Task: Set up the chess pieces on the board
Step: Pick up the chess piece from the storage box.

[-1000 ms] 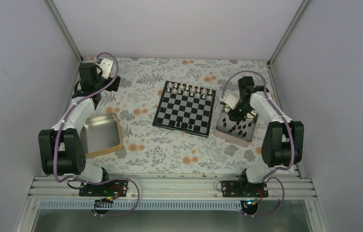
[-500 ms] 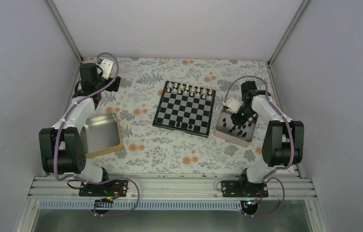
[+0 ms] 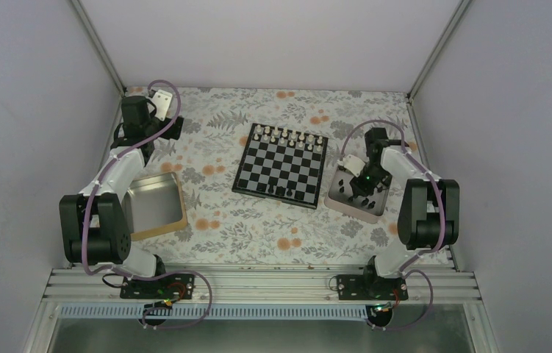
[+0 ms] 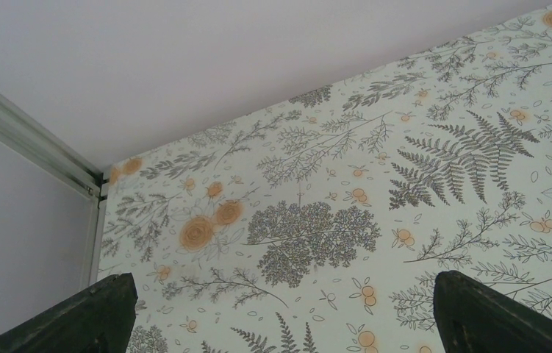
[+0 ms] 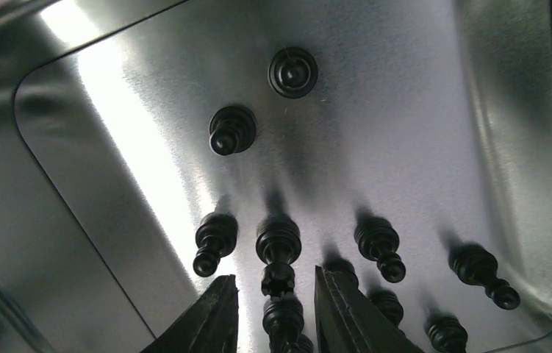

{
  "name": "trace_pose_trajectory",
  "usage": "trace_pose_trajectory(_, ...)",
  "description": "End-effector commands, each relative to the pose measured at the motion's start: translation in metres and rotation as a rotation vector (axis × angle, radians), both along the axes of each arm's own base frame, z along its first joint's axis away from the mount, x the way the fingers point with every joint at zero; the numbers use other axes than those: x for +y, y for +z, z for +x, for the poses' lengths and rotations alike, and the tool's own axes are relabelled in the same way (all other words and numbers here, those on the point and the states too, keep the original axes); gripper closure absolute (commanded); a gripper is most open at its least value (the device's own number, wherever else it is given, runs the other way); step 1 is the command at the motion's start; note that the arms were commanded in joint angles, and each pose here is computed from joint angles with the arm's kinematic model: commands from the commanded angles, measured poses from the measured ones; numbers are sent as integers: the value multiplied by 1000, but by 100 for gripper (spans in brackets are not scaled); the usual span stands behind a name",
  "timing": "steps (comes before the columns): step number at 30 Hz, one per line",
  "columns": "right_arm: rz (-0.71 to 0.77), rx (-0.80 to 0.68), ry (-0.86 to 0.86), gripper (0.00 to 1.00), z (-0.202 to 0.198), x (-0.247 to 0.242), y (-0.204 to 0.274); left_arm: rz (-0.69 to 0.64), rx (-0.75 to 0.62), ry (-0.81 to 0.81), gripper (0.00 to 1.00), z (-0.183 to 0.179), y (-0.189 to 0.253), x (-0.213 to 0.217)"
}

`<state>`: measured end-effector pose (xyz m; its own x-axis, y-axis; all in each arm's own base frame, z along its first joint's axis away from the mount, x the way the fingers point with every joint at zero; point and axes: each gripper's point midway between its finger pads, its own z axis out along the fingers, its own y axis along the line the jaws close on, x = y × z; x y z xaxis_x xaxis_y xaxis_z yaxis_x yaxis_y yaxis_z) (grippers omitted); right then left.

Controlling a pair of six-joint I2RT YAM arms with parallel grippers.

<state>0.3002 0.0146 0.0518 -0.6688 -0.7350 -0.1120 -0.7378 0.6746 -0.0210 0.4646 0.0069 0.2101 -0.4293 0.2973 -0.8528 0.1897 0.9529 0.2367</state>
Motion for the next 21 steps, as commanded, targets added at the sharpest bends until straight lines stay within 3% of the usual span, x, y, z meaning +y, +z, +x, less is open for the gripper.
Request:
trace_pose_trajectory(1, 16, 44, 0, 71, -10, 0, -9, -9, -26, 2, 0, 6, 11, 1)
trace_pose_trajectory(13, 10, 72, -5, 73, -10, -2, -25, -10, -22, 5, 0, 5, 10, 1)
trace_pose_trajectory(21, 15, 43, -6, 90, -2, -1, -19, -8, -21, 9, 0, 4, 9, 2)
